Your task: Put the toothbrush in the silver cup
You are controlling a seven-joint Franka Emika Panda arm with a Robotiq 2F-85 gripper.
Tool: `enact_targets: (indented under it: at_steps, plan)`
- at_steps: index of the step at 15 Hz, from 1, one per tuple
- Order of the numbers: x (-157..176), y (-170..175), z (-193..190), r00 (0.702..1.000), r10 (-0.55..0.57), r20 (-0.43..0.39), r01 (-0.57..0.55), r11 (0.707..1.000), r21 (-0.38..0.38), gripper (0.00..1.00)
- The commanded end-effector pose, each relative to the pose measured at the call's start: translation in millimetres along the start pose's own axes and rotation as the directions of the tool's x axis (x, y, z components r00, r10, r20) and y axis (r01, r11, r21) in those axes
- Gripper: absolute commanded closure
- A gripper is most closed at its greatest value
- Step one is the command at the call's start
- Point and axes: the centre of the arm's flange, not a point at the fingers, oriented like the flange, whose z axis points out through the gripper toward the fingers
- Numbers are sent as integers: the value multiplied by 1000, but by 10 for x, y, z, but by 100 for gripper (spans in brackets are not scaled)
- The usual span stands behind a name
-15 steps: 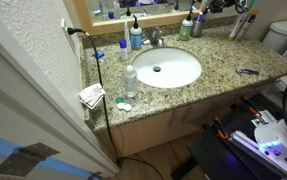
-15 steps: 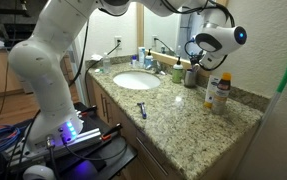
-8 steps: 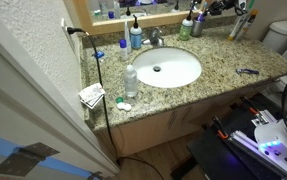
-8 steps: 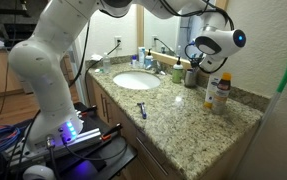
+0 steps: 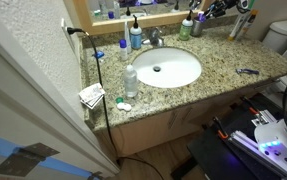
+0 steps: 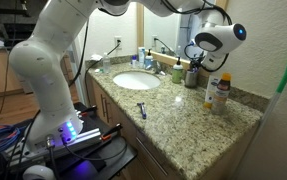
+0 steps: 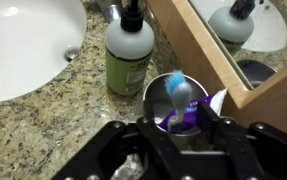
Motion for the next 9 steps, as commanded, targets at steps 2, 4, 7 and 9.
enact_targets:
  at_steps: [2, 4, 7, 9]
  plan:
    - [-461, 302, -411, 991, -126, -45, 125, 992, -9, 13]
    - [-664, 384, -638, 984, -169, -57, 167, 985, -41, 2]
    - [-939, 590, -1035, 977, -205, -66, 193, 969, -156, 0]
    - [-868, 351, -926, 978, -196, -65, 186, 974, -128, 0]
